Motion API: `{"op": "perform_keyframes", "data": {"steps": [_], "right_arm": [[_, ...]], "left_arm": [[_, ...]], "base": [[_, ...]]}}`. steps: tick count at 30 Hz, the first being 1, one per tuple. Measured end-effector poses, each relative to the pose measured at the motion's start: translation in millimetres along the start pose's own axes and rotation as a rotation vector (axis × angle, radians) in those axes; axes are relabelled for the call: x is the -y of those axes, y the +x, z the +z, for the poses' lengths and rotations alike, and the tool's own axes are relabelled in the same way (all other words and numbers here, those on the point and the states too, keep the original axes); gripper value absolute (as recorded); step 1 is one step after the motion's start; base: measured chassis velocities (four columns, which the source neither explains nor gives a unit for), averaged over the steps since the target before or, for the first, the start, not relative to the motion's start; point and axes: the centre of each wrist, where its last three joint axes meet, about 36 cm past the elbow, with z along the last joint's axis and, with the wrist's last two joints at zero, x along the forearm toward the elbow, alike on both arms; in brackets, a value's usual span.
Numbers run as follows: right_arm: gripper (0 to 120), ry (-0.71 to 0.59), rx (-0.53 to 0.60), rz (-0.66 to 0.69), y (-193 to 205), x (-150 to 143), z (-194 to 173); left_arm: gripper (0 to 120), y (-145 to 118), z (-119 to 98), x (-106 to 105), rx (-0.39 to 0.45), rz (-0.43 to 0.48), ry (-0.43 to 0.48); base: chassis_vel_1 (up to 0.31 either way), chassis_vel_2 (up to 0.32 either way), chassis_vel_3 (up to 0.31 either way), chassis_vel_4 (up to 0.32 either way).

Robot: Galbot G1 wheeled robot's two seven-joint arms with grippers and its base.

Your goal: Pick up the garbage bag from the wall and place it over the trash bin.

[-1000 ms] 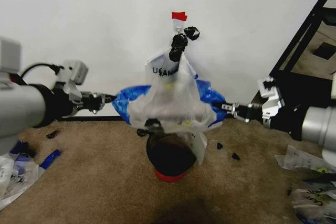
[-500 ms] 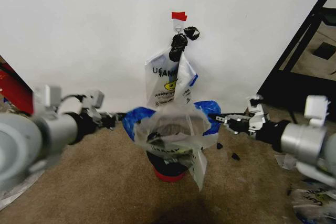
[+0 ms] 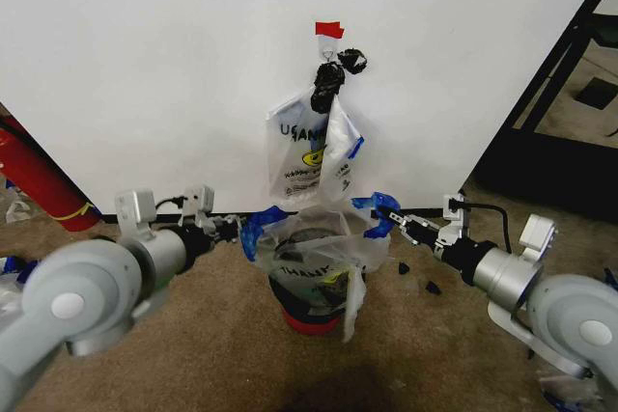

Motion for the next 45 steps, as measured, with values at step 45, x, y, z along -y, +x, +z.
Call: {"op": "perform_keyframes", "data": {"steps": [45], "right_arm": [[0, -0.274, 0.016, 0.290, -19, 34, 177]], "left_arm": [[0, -12, 133, -33, -0.067, -0.219, 0.159]], "base": [[0.000, 0.000, 0.000, 0.000]]}}
